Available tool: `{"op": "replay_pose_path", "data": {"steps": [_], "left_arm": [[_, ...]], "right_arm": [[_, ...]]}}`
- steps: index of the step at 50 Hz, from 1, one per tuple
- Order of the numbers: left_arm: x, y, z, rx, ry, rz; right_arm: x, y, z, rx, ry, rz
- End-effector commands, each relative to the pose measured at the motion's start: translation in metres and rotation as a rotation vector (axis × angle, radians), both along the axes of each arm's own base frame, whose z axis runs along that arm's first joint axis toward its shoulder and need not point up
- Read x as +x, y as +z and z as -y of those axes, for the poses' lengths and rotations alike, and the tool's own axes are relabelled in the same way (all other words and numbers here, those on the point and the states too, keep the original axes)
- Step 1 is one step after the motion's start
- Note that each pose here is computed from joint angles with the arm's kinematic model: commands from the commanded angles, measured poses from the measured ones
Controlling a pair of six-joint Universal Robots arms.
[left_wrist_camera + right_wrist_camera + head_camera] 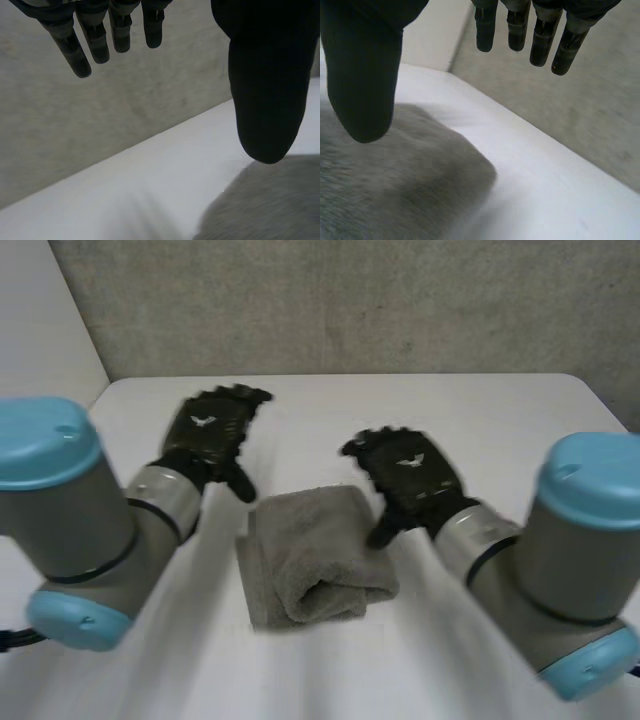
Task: Fold the towel.
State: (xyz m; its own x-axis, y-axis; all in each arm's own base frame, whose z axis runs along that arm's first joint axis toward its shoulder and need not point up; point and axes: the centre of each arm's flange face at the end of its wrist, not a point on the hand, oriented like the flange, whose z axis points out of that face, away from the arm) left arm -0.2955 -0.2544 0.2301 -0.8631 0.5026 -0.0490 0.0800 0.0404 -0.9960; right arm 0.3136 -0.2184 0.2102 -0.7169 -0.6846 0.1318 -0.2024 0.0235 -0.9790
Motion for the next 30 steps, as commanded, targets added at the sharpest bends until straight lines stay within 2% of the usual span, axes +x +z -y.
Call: {"op": "replay_pose_path", "data": {"steps": [1, 7, 12, 14, 17, 24, 30], "left_arm": [[-0.036, -0.038, -0.020, 0.166, -0.108, -0.024], [-0.043, -0.070, -0.035, 0.271, -0.127, 0.039], [-0.034, -0.080, -0.036, 0.295, -0.066, 0.079], [-0.024, -0.085, -0.034, 0.310, -0.002, 0.110], [-0.016, -0.087, -0.032, 0.319, 0.040, 0.126], [-0.002, -0.097, -0.032, 0.322, 0.059, 0.221], [0.004, -0.107, -0.041, 0.325, 0.038, 0.311]], "right_arm": [[-0.032, -0.009, 0.024, 0.148, -0.058, 0.032], [-0.027, -0.028, 0.028, 0.222, -0.028, 0.008], [-0.015, -0.041, 0.033, 0.237, 0.000, -0.008], [-0.009, -0.044, 0.032, 0.243, 0.015, -0.012], [0.005, -0.051, 0.027, 0.260, 0.054, -0.027], [0.028, -0.062, 0.018, 0.286, 0.117, -0.054], [0.042, -0.071, 0.014, 0.285, 0.147, -0.062]]}}
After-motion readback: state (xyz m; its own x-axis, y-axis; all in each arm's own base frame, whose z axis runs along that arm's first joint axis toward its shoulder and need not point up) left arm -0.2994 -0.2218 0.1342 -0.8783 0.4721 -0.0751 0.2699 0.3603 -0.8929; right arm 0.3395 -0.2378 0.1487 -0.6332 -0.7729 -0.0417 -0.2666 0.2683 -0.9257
